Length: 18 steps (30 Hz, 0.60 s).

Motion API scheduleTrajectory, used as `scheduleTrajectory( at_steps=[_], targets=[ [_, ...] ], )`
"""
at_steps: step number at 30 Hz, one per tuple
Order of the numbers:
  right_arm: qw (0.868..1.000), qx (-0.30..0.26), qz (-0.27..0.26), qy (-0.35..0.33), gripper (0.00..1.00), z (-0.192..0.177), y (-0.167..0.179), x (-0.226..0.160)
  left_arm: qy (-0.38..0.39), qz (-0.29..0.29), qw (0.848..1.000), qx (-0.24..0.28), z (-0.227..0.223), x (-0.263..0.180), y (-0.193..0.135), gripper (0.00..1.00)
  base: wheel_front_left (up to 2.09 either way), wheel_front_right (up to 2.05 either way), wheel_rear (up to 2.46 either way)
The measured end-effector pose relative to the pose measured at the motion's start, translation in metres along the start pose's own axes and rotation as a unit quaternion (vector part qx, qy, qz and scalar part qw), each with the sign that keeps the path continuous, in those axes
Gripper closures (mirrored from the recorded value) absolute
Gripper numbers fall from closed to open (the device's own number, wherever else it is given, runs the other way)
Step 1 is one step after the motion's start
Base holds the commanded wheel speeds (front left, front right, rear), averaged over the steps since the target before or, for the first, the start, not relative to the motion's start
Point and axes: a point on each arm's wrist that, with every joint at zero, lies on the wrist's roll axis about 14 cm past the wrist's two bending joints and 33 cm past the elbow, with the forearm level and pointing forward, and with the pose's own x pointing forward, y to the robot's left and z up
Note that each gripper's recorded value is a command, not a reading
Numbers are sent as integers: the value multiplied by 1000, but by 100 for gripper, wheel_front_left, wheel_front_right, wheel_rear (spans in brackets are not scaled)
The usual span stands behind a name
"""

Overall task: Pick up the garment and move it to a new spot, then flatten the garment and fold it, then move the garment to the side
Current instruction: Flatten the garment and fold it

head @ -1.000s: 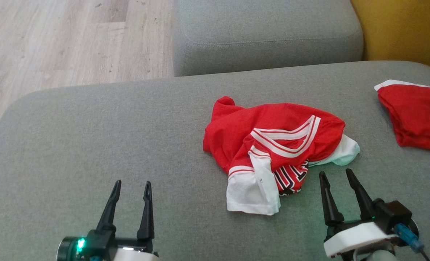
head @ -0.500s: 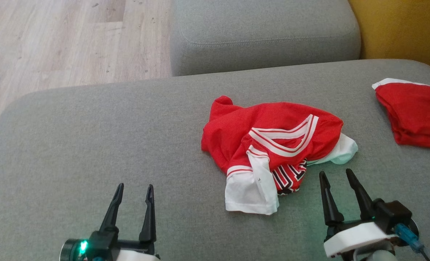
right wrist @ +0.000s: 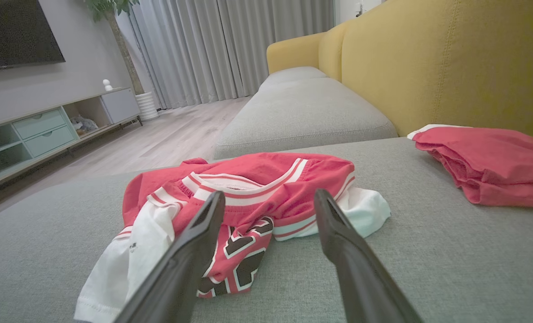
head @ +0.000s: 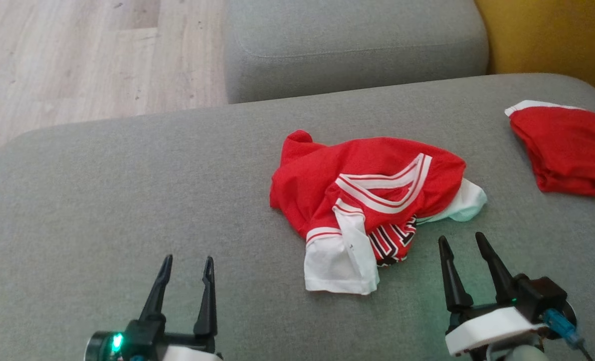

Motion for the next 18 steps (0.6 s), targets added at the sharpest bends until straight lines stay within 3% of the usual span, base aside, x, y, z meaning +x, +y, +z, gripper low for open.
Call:
scheduleTrajectory(
  at_steps=[5,11,18],
  targets=[
    [1000,0,-1,-1,0,0,0,-1,19,-41,999,-7,-11,11,-23,0,0,0,0],
    [1000,-9,-13,-13,0,10,-8,4,16,-140,990,-6,-6,53,-80,0,0,0,0],
    [998,-16,-53,-8,0,10,-34,3,78,-278,957,-19,-24,88,-159,0,0,0,0]
  ],
)
